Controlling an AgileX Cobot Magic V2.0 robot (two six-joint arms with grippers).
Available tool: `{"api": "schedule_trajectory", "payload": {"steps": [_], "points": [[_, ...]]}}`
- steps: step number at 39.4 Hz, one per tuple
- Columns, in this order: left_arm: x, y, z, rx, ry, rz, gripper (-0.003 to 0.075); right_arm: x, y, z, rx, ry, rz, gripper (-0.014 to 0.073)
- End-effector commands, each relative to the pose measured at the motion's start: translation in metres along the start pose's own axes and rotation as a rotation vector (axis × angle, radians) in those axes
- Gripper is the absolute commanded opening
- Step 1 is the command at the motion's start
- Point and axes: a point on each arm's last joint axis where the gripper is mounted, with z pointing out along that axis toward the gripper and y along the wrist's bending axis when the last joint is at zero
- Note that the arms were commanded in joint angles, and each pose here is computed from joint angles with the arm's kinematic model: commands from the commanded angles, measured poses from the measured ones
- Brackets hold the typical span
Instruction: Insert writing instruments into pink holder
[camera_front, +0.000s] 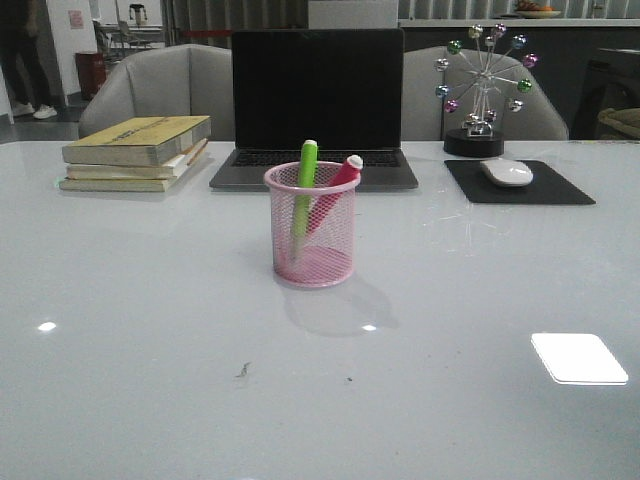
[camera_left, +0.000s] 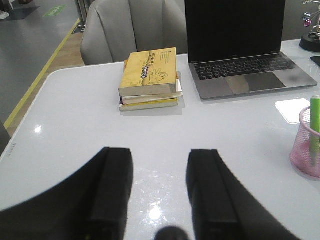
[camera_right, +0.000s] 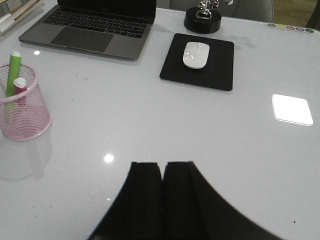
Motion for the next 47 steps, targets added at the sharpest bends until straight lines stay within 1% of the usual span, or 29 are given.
{"api": "schedule_trajectory", "payload": {"steps": [1, 20, 25, 27, 30, 37, 43, 47], "points": [[-0.017, 0.002, -0.004, -0.020, -0.112, -0.014, 0.0330, -0.016, -0.003, -0.005, 0.032, -0.107, 0.012, 0.0026], [-0.017, 0.002, -0.004, -0.020, -0.112, -0.014, 0.0330, -0.015, -0.003, -0.005, 0.030, -0.105, 0.011, 0.0026], [-0.017, 0.002, -0.004, -0.020, -0.112, -0.014, 0.0330, -0.015, -0.003, -0.009, 0.042, -0.109, -0.015, 0.0026], [-0.017, 0.002, -0.004, -0.020, -0.112, -0.014, 0.0330, -0.015, -0.003, -0.012, 0.053, -0.115, -0.014, 0.0026], [-0.017, 0.002, -0.004, -0.020, -0.112, -0.014, 0.0330, -0.015, -0.005, -0.015, 0.071, -0.123, 0.022, 0.0026], [-0.017, 0.002, -0.004, -0.020, -0.112, -0.014, 0.0330, -0.017, -0.010, -0.025, 0.140, -0.171, 0.073, 0.0026], [-0.017, 0.002, -0.004, -0.020, -0.112, -0.014, 0.0330, -0.020, -0.010, -0.038, 0.170, -0.242, 0.041, 0.0026], [-0.017, 0.002, -0.004, -0.020, -0.112, -0.014, 0.0330, -0.015, -0.009, -0.044, 0.174, -0.284, 0.030, 0.0026]]}}
